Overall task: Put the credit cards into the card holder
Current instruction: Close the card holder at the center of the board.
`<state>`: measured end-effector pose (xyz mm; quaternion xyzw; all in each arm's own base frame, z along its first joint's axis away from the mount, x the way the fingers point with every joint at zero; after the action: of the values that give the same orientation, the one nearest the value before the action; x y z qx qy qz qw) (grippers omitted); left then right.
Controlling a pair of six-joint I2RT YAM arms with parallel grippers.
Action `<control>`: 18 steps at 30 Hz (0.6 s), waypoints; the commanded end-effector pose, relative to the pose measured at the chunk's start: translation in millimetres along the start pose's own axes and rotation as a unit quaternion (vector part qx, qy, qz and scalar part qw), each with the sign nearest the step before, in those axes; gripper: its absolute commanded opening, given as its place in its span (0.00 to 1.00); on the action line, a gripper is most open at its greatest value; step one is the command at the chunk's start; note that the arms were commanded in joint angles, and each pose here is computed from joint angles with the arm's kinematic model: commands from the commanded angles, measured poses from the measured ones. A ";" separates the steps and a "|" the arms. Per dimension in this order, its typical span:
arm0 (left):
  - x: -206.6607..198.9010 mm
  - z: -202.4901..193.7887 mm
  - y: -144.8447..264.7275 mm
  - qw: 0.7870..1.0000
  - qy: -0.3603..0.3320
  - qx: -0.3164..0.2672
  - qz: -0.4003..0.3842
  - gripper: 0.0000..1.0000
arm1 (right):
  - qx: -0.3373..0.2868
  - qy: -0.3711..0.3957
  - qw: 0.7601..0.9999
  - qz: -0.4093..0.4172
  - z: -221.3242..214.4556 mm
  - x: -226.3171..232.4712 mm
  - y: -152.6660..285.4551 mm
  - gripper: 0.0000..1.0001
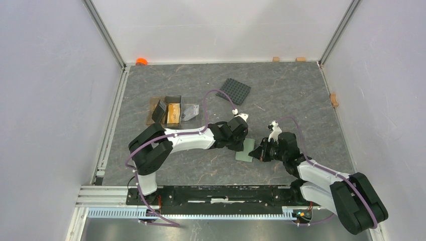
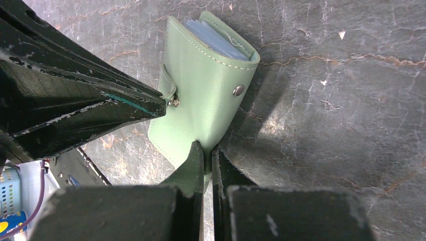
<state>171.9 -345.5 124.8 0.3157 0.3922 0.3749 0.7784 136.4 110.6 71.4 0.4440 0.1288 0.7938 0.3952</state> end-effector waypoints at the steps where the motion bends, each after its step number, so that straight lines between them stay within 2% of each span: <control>1: -3.9 -1.7 -6.1 1.000 -0.012 0.012 -0.005 0.02 | 0.061 0.004 0.996 -0.065 -27.0 -18.8 4.8 0.00; 18: -2.0 -5.5 -21.3 0.999 -0.022 0.044 0.014 0.02 | 0.063 0.002 0.996 -0.066 -27.8 -19.1 4.6 0.00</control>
<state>174.7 -352.2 122.2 0.3367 0.3960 0.3733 0.7684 136.8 110.4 70.8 0.4462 0.1290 0.7906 0.3991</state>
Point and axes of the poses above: each gripper's point midway between its finger pads, its own y axis back along the fingers, its own x axis along the line the jaws close on, z = x × y, the point moved 10 cm from there along y, back along the fingers, and after that the axes turned 2 degrees about y, right-handed, at the moved point
